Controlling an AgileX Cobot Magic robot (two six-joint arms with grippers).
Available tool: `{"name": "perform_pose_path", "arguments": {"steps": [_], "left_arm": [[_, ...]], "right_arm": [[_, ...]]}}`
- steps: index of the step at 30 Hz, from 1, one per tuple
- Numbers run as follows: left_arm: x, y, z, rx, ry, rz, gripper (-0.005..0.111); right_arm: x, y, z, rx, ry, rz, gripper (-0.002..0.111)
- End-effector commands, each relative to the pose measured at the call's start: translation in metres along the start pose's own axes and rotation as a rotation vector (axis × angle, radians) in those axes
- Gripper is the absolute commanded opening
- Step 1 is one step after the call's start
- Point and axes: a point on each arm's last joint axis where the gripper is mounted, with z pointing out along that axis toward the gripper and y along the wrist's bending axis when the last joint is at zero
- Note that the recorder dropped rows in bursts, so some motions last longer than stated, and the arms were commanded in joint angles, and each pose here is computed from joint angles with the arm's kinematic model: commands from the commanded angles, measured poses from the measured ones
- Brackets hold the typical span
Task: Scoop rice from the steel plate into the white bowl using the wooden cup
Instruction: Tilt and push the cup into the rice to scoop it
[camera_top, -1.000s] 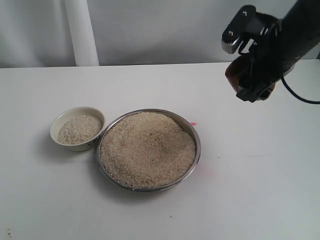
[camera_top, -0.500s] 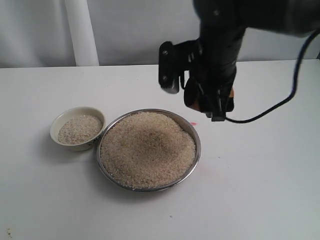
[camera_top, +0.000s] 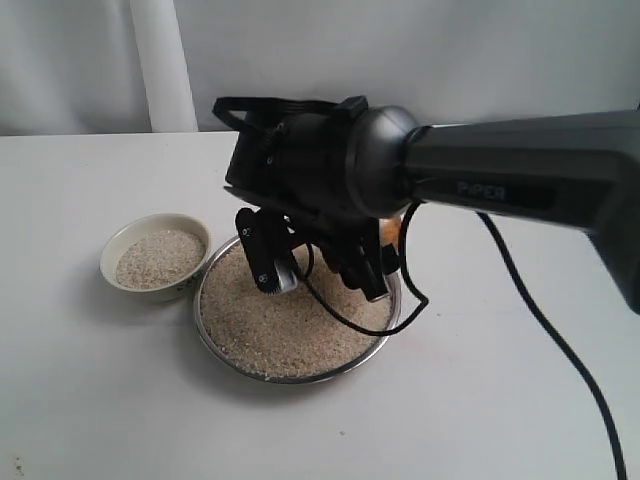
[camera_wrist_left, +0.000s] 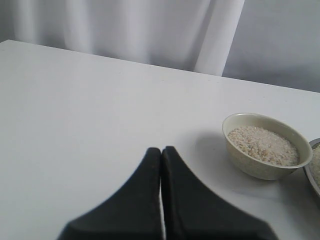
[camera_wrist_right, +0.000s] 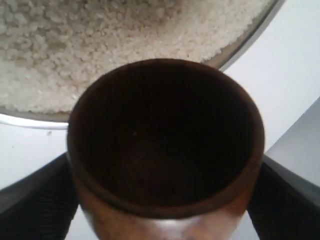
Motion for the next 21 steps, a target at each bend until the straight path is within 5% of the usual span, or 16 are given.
{"name": "perform_pose_path", "arguments": {"steps": [1,21], "left_arm": [[0.0,0.0,0.0,0.005,-0.002,0.002,0.0],[0.0,0.0,0.0,0.005,-0.002,0.002,0.0]], "right_arm": [[-0.006,-0.005,0.007,0.056,0.028,-0.04,0.0],[-0.03,-0.029,0.04,0.116,0.064,-0.048,0.0]]}}
